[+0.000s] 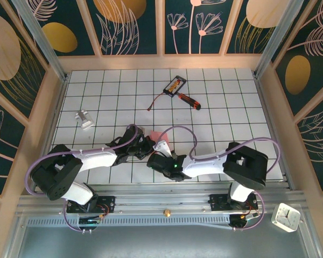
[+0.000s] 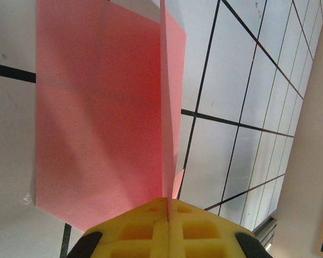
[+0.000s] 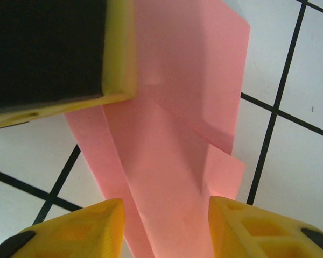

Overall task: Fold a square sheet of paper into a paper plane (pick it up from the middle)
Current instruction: Perform the fourth fold on the wing at the bottom-center of the table.

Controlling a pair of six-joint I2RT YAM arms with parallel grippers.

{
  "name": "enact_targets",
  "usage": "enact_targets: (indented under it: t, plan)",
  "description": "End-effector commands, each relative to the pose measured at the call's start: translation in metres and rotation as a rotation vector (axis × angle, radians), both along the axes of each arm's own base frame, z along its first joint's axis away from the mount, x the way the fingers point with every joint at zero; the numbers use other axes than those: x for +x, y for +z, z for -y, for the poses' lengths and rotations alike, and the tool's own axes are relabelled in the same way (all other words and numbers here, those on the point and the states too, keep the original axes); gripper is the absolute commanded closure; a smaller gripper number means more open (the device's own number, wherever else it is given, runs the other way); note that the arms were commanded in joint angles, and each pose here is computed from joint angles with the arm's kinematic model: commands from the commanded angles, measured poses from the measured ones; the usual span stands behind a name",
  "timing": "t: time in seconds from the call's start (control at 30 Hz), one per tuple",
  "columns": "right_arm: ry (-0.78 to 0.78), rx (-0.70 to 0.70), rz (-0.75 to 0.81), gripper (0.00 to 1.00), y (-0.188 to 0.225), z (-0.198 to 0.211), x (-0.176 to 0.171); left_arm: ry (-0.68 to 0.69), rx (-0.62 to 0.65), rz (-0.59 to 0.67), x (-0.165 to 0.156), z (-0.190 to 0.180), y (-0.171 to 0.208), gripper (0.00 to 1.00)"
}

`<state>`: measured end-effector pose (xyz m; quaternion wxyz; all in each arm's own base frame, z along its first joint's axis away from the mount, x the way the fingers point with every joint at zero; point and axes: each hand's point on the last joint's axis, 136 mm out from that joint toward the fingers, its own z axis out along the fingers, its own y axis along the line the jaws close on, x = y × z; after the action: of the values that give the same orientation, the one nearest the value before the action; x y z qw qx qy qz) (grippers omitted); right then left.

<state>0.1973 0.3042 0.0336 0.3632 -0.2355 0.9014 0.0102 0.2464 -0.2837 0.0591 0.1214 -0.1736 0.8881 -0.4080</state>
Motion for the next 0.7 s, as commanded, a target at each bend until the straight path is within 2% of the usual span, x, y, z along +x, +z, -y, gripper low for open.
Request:
enact_targets:
  t: [0.0, 0.43, 0.67]
  plan:
    - [-0.037, -0.021, 0.051, 0.56, 0.003, 0.0, 0.007, 0.033, 0.002, -0.107, -0.012, -0.004, -0.009, 1.0]
    - [-0.033, -0.019, 0.074, 0.64, 0.005, -0.01, 0.012, 0.03, 0.005, -0.107, -0.013, -0.004, -0.011, 1.0]
    - [-0.029, 0.002, 0.074, 0.6, 0.011, -0.015, 0.012, 0.029, 0.01, -0.104, -0.013, -0.005, -0.012, 1.0]
